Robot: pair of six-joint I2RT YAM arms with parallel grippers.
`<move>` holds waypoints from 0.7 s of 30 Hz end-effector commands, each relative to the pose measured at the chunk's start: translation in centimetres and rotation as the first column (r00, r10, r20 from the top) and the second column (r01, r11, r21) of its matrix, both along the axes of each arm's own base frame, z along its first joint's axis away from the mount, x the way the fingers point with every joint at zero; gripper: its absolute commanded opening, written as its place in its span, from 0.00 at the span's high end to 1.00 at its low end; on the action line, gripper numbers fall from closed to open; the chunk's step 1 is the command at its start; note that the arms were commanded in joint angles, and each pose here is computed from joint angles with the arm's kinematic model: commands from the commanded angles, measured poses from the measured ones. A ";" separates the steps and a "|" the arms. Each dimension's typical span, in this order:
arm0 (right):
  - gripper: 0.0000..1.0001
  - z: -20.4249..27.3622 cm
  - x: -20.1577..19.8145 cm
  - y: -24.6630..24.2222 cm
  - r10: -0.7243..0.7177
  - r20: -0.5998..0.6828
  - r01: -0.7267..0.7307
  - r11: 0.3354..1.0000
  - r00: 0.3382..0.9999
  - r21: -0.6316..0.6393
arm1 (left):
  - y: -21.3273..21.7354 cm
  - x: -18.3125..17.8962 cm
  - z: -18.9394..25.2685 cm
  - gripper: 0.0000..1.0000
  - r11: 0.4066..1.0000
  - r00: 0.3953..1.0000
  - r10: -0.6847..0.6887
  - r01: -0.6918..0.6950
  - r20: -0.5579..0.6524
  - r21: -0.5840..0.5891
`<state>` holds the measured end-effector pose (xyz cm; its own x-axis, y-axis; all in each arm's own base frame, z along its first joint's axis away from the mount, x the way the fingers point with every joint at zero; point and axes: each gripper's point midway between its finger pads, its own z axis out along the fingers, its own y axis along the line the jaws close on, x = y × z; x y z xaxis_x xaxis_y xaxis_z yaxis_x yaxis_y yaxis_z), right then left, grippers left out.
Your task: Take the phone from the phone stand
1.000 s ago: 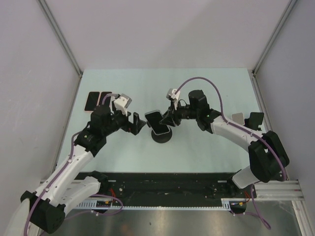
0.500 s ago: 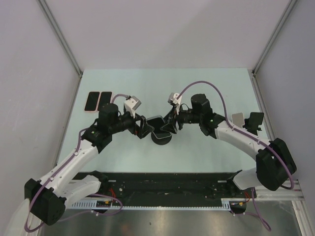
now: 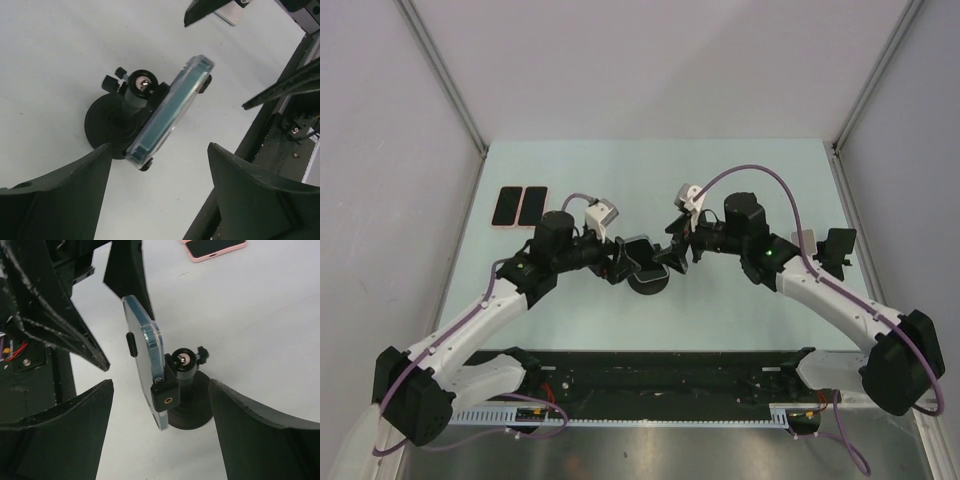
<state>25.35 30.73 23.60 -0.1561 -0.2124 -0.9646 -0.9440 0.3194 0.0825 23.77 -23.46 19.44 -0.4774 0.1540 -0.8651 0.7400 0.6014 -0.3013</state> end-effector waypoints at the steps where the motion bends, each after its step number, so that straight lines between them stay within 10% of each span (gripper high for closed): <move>1: 0.18 0.9 0.6 -1.7 -0.120 0.053 0.120 0.993 0.991 -0.004 | -1.5 0.2 2.5 0.20 0.999 0.999 0.007 -0.005 0.035 -0.044; 21: 0.12 0.4 1.3 -4.6 -0.406 0.029 0.407 0.913 0.913 -0.027 | -5.4 -3.7 6.2 0.20 0.981 0.996 0.046 -0.060 -0.078 -0.186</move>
<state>26.76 26.72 23.64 -0.1958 -0.1817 -0.9637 -0.7725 0.6339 0.0374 20.59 -27.79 21.34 -0.5654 0.0589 -0.8227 0.6692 0.6158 -0.4158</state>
